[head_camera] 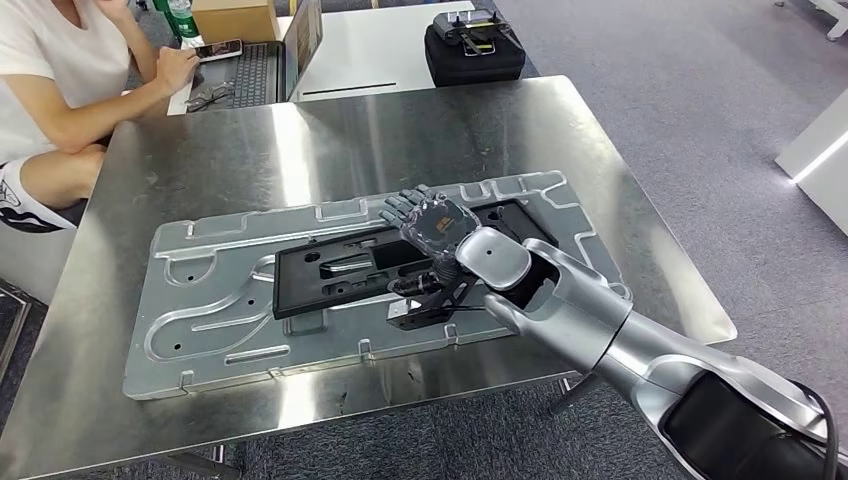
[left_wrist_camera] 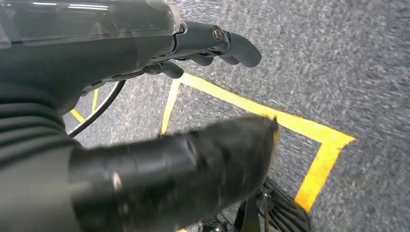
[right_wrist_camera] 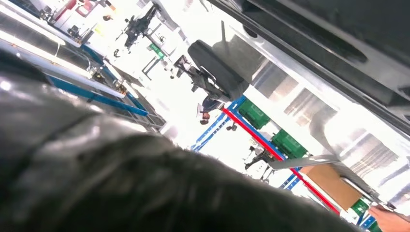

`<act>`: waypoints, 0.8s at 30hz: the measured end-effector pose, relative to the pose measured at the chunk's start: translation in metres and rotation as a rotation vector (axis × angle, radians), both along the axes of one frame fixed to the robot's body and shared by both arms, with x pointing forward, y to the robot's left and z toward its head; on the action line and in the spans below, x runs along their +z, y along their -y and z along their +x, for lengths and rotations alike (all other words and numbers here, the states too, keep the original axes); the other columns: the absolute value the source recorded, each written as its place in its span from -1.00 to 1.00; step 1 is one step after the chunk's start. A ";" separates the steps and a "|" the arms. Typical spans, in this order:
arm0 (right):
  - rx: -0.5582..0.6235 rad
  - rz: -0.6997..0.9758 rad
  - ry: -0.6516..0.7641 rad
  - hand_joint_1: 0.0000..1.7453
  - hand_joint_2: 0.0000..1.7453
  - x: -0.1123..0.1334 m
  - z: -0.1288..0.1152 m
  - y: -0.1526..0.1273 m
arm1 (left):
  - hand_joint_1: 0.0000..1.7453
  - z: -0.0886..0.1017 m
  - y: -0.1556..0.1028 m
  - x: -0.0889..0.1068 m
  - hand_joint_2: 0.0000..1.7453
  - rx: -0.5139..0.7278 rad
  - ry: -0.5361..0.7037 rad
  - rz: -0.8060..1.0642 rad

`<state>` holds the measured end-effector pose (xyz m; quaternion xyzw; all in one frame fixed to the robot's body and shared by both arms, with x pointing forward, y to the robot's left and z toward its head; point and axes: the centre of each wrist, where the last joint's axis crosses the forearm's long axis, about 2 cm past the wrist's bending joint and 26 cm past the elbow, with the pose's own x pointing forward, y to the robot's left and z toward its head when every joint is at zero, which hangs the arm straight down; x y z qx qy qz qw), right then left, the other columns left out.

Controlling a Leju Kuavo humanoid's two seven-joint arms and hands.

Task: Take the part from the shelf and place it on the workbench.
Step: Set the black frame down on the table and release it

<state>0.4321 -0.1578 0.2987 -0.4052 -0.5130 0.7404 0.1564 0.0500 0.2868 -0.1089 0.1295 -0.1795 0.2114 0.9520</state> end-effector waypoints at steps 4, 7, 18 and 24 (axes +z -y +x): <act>-0.008 -0.001 0.008 -1.00 -1.00 0.003 0.002 0.004 | -1.00 0.002 0.004 0.000 -1.00 0.009 -0.014 -0.005; -0.013 -0.004 0.012 -1.00 -1.00 0.005 0.003 0.006 | -1.00 0.002 0.006 0.000 -1.00 0.014 -0.013 -0.012; -0.019 -0.023 0.023 -1.00 -1.00 0.011 0.006 0.008 | -1.00 0.004 0.007 0.001 -1.00 0.019 -0.008 -0.028; -0.028 -0.031 0.029 -1.00 -1.00 0.014 0.008 0.013 | -1.00 0.006 0.007 0.001 -1.00 0.019 -0.003 -0.031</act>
